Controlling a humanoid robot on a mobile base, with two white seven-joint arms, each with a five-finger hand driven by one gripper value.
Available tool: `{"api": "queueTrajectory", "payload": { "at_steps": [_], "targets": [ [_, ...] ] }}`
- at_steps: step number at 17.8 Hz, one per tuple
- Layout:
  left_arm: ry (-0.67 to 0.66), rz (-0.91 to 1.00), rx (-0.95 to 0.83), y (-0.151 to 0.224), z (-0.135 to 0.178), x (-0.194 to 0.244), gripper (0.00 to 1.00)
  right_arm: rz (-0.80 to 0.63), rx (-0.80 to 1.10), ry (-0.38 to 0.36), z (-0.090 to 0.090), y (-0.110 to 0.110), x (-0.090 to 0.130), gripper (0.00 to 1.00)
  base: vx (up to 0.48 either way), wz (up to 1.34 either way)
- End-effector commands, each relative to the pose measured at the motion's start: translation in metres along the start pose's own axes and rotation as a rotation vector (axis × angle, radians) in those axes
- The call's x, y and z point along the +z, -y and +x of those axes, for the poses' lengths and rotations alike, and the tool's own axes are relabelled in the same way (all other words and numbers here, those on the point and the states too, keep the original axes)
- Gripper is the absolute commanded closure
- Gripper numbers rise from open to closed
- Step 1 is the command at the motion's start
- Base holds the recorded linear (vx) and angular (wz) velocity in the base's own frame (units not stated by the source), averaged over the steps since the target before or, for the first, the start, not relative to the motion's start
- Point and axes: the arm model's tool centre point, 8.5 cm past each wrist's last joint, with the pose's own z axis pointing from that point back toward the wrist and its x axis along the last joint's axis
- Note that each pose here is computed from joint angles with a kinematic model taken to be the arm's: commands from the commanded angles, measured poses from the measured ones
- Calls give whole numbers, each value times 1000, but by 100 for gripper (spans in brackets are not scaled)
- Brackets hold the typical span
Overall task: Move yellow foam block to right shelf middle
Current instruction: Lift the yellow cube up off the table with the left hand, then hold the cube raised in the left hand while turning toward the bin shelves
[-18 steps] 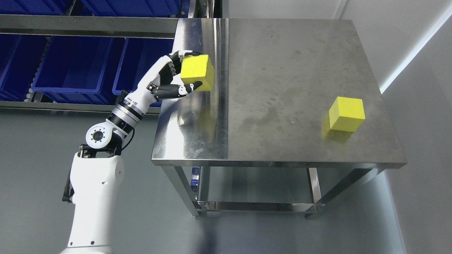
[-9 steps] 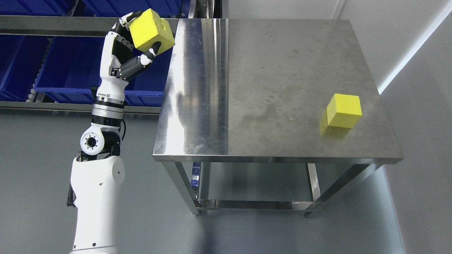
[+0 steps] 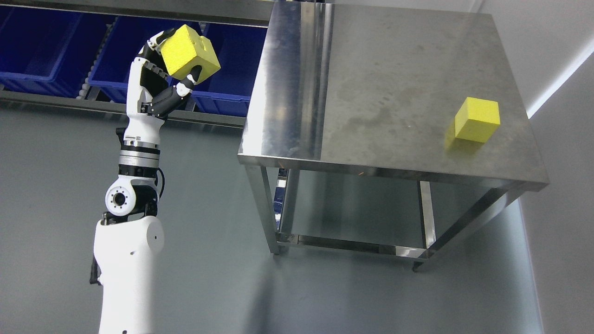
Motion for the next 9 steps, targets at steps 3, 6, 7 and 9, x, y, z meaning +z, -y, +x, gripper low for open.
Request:
{"api": "queueTrajectory", "payload": {
  "at_steps": [3, 6, 7, 9],
  "targets": [
    [-18, 20, -5, -9, -1, 5, 54, -17, 2, 21, 8, 11, -1, 0, -185, 286],
    [-20, 18, -4, -9, -1, 5, 53, -17, 2, 23, 9, 11, -1, 0, -141, 277],
    [-20, 19, -4, -9, -1, 5, 52, -17, 2, 21, 8, 11, -1, 0, -83, 447],
    [-21, 19, -4, -9, -1, 5, 50, -17, 2, 23, 9, 11, -1, 0, -71, 558]
  ]
}}
